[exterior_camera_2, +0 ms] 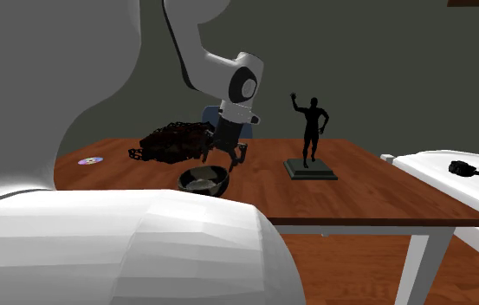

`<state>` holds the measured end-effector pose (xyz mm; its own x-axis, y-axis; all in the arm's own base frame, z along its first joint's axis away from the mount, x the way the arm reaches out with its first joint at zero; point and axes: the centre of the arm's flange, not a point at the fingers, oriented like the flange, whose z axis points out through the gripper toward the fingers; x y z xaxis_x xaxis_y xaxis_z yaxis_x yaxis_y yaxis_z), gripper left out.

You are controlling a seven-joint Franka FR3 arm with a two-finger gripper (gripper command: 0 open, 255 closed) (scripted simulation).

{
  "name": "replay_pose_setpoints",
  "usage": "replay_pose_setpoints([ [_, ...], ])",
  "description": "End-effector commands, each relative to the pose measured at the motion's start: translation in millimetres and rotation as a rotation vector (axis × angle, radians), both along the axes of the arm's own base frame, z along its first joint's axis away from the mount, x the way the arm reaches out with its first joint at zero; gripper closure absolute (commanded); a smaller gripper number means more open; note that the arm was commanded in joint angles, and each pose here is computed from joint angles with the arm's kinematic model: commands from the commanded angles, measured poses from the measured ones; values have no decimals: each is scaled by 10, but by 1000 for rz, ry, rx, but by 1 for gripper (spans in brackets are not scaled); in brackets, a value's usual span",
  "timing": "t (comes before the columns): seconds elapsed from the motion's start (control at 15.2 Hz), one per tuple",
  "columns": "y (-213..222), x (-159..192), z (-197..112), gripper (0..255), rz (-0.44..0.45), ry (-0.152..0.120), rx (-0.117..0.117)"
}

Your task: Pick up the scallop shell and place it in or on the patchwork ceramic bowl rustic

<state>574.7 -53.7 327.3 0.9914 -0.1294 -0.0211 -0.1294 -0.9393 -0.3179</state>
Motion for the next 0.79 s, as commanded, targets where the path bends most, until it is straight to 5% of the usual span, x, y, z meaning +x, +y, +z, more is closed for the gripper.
replay_pose_setpoints([
  [0.0, -42, -3, 125, 0, 0, 0, 0],
  [0.2, -159, -11, 474, 0, 0, 0, 0],
  [0.73, -159, -11, 474, 0, 0, 0, 0],
])
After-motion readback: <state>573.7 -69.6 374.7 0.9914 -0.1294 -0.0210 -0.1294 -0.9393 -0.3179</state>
